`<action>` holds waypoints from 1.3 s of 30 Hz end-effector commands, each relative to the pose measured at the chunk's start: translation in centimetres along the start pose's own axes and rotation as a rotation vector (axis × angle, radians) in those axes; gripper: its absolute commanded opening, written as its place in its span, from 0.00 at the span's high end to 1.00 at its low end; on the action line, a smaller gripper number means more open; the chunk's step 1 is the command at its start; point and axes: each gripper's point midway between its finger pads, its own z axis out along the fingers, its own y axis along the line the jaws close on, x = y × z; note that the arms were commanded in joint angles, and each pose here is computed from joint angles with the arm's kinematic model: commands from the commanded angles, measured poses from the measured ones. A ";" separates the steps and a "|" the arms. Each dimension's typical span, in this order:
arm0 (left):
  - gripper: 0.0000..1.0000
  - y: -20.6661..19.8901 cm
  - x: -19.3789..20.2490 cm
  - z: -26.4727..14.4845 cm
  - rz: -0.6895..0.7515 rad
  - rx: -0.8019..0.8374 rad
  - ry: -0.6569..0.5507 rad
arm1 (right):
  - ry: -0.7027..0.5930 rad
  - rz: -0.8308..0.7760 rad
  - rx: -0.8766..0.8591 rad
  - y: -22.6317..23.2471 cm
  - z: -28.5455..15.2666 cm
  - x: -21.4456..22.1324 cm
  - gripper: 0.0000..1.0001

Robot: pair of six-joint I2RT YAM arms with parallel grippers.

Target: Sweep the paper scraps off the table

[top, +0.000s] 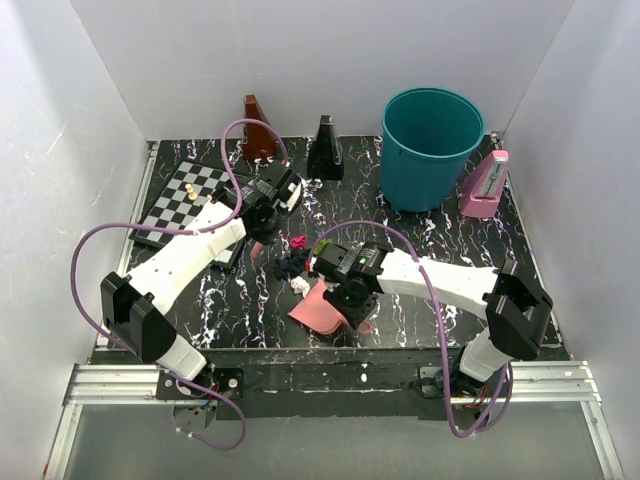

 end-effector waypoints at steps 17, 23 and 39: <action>1.00 -1.7 -4.6 4.7 0.084 0.011 0.015 | 0.054 0.090 -0.046 -2.2 -0.2 -2.0 0.99; 1.00 -3.9 -4.0 5.2 0.100 0.134 0.044 | 0.051 0.081 -0.047 -2.7 0.5 -3.3 0.99; 1.00 -8.7 -1.3 3.0 0.066 0.424 0.072 | 0.020 0.096 0.031 -5.1 1.5 -5.0 0.99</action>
